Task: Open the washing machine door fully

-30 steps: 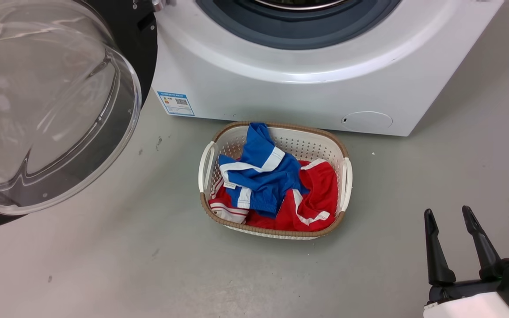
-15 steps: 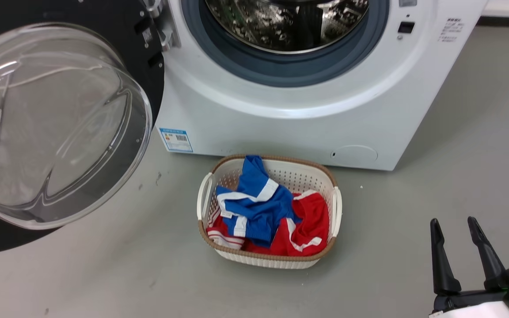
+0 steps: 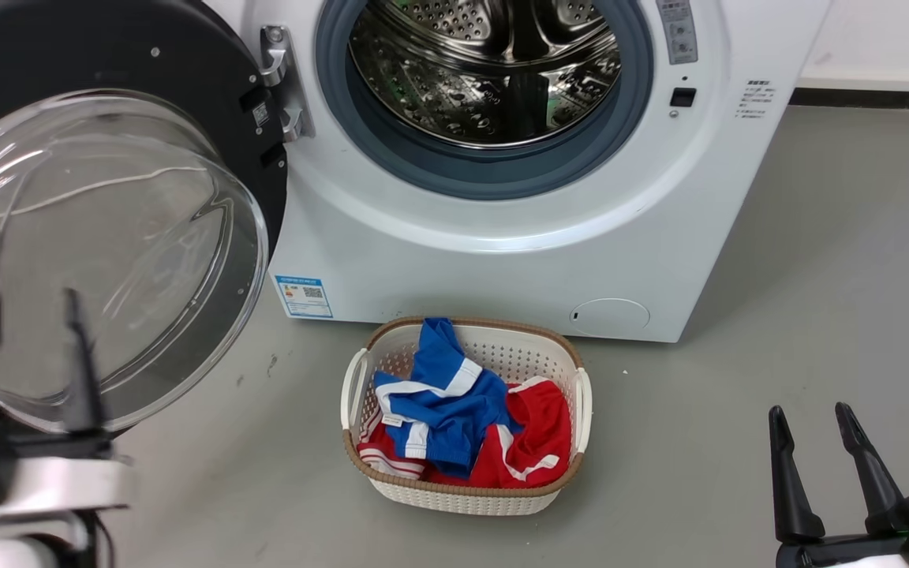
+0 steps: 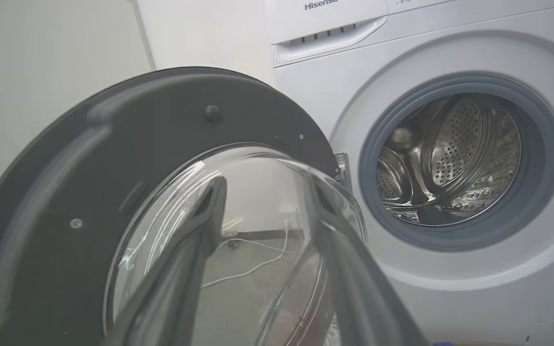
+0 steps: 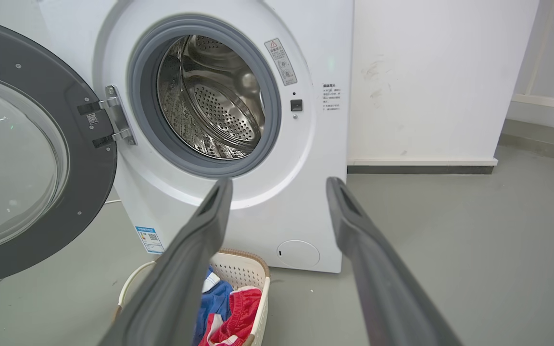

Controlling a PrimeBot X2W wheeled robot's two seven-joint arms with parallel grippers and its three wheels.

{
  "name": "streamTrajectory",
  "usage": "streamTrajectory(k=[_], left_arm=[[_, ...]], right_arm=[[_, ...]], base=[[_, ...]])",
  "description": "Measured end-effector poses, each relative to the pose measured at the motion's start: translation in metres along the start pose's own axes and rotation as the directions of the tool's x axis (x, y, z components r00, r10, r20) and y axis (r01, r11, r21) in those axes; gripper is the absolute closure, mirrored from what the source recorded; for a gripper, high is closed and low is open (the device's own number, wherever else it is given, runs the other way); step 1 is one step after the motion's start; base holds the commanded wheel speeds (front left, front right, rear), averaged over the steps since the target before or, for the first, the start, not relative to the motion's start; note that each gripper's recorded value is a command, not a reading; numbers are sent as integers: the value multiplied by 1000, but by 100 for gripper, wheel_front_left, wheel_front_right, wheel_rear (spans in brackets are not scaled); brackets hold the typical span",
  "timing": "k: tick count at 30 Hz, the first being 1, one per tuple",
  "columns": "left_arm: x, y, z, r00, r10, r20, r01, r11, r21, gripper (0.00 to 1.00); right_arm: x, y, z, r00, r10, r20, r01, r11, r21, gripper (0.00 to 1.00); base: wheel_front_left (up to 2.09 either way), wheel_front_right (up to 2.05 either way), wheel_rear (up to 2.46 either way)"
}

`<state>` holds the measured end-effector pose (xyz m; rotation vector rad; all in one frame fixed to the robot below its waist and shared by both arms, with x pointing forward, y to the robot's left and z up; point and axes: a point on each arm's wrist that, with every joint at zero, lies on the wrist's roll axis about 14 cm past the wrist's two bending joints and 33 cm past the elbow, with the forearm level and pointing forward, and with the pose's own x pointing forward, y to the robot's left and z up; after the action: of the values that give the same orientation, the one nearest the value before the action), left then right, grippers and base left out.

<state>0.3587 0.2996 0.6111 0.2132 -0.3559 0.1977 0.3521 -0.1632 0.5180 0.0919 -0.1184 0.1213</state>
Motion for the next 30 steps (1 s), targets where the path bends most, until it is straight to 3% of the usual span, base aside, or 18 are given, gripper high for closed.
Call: streamTrajectory(k=[11, 30], left_arm=[[-23, -83, -5, 988, -150, -40, 144, 981, -127, 0], [-63, -123, -60, 949, -218, -228, 168, 961, -219, 0]], right_arm=[[-11, -11, 22, 997, -39, 64, 39, 999, -12, 0], [-24, -15, 18, 997, -60, 45, 61, 998, -4, 0]], base=[[0, 0, 0], [0, 0, 0]])
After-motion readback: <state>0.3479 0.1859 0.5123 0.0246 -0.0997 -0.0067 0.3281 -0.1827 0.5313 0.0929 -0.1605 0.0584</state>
